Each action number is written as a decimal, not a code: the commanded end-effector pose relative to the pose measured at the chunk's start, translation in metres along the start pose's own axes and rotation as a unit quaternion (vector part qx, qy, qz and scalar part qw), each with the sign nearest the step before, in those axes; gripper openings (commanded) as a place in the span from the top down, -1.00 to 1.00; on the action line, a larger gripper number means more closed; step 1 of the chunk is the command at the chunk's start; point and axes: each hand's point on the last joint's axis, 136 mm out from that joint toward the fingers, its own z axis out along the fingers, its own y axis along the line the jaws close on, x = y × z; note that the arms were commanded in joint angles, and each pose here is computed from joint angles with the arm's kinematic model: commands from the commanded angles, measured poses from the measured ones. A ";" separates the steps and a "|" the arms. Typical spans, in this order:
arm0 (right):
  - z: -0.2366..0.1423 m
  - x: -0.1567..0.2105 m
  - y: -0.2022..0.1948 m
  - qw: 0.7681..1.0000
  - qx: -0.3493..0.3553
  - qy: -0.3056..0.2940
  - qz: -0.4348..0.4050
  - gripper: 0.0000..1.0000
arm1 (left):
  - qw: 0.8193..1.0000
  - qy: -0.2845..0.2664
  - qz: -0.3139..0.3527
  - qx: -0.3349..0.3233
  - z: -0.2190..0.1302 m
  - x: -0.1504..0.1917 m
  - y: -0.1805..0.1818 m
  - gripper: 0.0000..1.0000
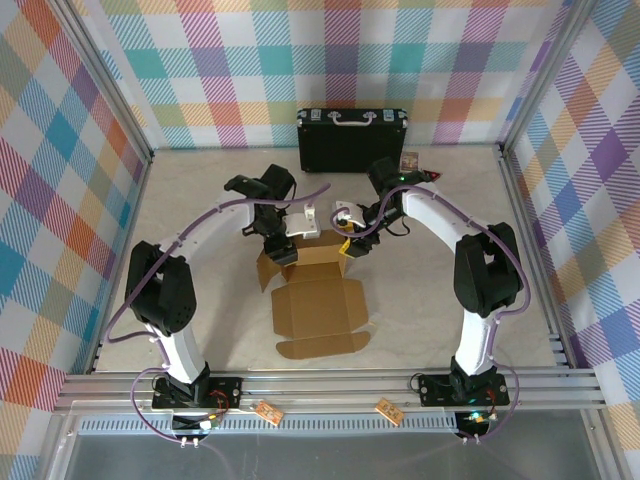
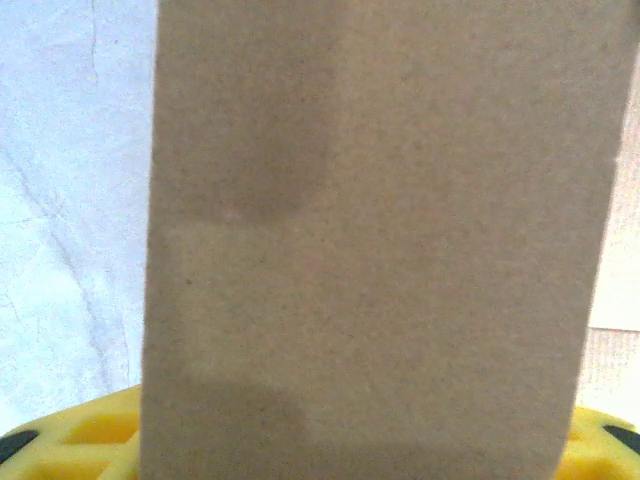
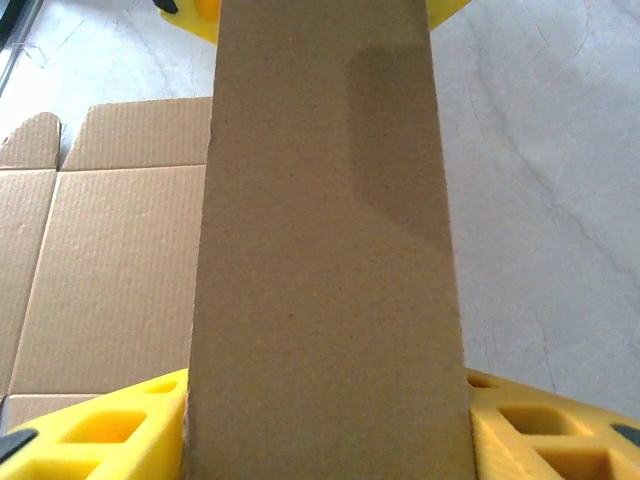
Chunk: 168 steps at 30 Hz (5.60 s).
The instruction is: Fold the paper box
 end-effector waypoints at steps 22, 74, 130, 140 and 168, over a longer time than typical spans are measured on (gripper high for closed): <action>-0.023 -0.016 0.004 0.999 0.046 -0.016 -0.001 0.24 | 0.874 -0.354 -0.182 -0.280 -0.182 -0.036 0.041 -0.42; -0.011 0.003 -0.005 0.999 0.032 -0.010 0.025 0.21 | 0.875 -0.213 -0.412 -0.139 0.015 0.044 -0.027 -0.04; -0.016 0.002 0.012 0.999 0.011 -0.001 0.047 0.22 | 0.717 -0.456 -0.353 -0.392 0.025 0.008 0.043 0.06; -0.014 0.001 0.016 0.999 0.004 0.006 0.054 0.23 | 0.707 -0.444 -0.363 -0.415 0.026 0.014 0.051 0.30; -0.014 0.001 0.028 0.998 0.003 0.017 0.062 0.23 | 0.676 -0.421 -0.401 -0.453 0.023 0.032 0.060 0.27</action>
